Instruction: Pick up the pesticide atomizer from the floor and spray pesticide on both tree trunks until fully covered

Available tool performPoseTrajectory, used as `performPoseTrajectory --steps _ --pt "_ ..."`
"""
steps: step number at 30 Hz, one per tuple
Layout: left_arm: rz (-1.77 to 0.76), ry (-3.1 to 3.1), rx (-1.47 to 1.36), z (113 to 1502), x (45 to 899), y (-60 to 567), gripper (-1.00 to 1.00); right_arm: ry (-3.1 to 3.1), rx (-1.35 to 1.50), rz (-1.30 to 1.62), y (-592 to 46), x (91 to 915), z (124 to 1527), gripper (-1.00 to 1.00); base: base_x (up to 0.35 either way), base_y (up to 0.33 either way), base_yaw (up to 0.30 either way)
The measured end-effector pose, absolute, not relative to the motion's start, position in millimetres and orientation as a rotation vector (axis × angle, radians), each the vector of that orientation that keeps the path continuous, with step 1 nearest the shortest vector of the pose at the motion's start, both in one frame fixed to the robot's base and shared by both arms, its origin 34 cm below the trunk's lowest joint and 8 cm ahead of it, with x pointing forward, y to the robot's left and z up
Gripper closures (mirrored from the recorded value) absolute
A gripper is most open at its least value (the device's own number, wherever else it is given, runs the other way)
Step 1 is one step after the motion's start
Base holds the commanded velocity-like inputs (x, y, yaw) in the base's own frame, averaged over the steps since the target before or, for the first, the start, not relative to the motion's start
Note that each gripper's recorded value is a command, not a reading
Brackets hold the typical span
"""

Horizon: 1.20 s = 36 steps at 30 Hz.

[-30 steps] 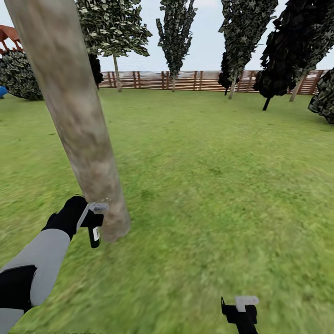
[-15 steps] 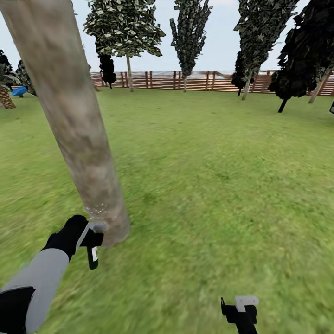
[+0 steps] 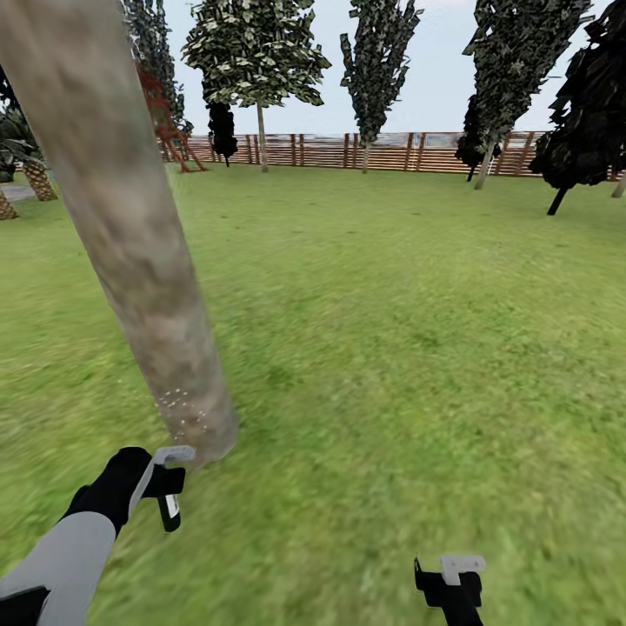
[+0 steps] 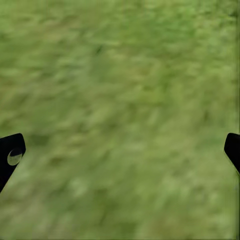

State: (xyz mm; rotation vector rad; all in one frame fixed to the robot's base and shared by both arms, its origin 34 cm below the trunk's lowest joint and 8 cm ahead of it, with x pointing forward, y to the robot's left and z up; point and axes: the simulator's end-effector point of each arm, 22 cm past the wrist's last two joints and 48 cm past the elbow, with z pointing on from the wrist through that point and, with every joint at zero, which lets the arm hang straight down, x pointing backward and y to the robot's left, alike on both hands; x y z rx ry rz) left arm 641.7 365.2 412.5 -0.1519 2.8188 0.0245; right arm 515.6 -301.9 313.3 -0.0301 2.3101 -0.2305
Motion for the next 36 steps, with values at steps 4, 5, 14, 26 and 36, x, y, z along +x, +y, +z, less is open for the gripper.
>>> performPoseTrajectory --steps 4,5,14,26,36 --pt "0.018 2.817 -0.144 412.1 642.8 360.3 1.00 2.310 -0.031 -0.230 -301.9 515.7 313.2 -1.00 0.179 -0.202 0.000" --pt "0.017 2.817 -0.145 412.2 643.0 360.1 1.00 2.310 -0.031 -0.230 -301.7 515.9 313.2 -1.00 0.014 -0.261 0.000" --pt "0.010 2.821 -0.151 410.9 641.3 359.4 1.00 2.310 -0.030 -0.230 -301.6 516.1 313.2 -1.00 -0.039 -0.148 0.194" --pt "0.104 2.826 -0.155 408.4 642.5 341.8 1.00 2.308 -0.029 -0.231 -302.3 516.1 313.6 -1.00 0.061 -0.055 0.118" --pt "0.073 2.814 -0.192 410.2 645.5 339.3 1.00 2.308 -0.030 -0.231 -302.3 516.2 313.4 -1.00 0.056 -0.255 0.013"
